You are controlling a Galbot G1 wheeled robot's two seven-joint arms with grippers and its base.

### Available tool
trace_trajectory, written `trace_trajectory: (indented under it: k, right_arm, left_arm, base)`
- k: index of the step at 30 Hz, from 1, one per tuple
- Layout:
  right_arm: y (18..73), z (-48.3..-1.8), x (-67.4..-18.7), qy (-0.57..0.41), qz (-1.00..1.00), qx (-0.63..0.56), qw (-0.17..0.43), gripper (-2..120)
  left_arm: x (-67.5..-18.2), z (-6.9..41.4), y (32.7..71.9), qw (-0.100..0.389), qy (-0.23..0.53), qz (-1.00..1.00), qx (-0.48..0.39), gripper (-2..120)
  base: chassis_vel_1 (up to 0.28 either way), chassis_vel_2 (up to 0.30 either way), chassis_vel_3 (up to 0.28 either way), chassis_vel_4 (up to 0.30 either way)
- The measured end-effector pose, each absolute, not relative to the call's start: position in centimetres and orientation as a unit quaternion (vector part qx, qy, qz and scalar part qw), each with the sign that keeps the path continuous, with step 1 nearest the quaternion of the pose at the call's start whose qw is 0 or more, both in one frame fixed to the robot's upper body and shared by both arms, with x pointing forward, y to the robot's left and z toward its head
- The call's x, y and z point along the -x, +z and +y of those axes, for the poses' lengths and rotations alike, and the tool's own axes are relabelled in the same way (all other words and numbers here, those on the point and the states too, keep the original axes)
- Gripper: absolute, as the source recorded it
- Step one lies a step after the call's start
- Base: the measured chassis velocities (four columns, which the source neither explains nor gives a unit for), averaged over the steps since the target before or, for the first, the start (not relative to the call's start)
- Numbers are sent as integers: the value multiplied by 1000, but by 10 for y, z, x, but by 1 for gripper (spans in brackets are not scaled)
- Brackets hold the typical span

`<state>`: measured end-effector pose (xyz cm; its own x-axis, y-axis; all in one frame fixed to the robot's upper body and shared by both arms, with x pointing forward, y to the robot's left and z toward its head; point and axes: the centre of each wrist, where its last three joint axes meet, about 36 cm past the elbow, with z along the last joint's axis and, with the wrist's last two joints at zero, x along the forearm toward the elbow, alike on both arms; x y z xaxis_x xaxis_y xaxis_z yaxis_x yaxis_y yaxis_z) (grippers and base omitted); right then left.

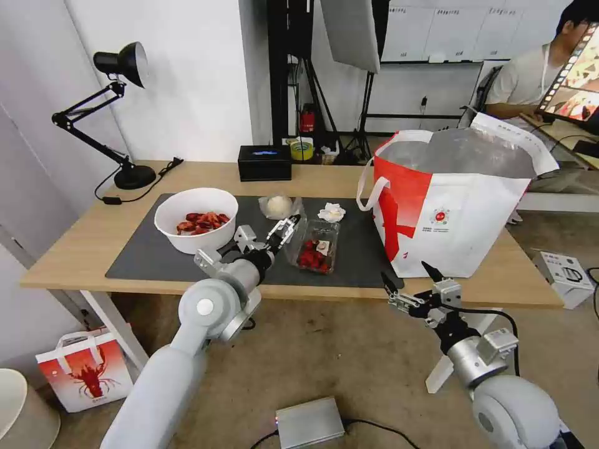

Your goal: Pick up the trash from the table and place it into the takeout bag.

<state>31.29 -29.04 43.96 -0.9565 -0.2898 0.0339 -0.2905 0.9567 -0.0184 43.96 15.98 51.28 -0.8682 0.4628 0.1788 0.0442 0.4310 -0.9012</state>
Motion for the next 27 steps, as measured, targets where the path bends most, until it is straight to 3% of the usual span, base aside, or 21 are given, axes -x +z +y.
trace_trajectory:
  k: [8, 21, 27]
  right_arm:
    - [441, -289, -313, -16, -988, -152, 17, 100]
    - [466, -275, -312, -172, -969, -171, 55, 100]
    - [470, -275, -313, -200, -963, -172, 61, 100]
  left_arm:
    - [-435, 155, 511, 204, 508, -820, 169, 100]
    - [-436, 163, 514, 196, 502, -826, 168, 100]
    - [-450, 169, 524, 182, 503, -823, 192, 97]
  base:
    - [0, 0, 0, 0]
    - [0, 0, 0, 0]
    - [0, 0, 0, 0]
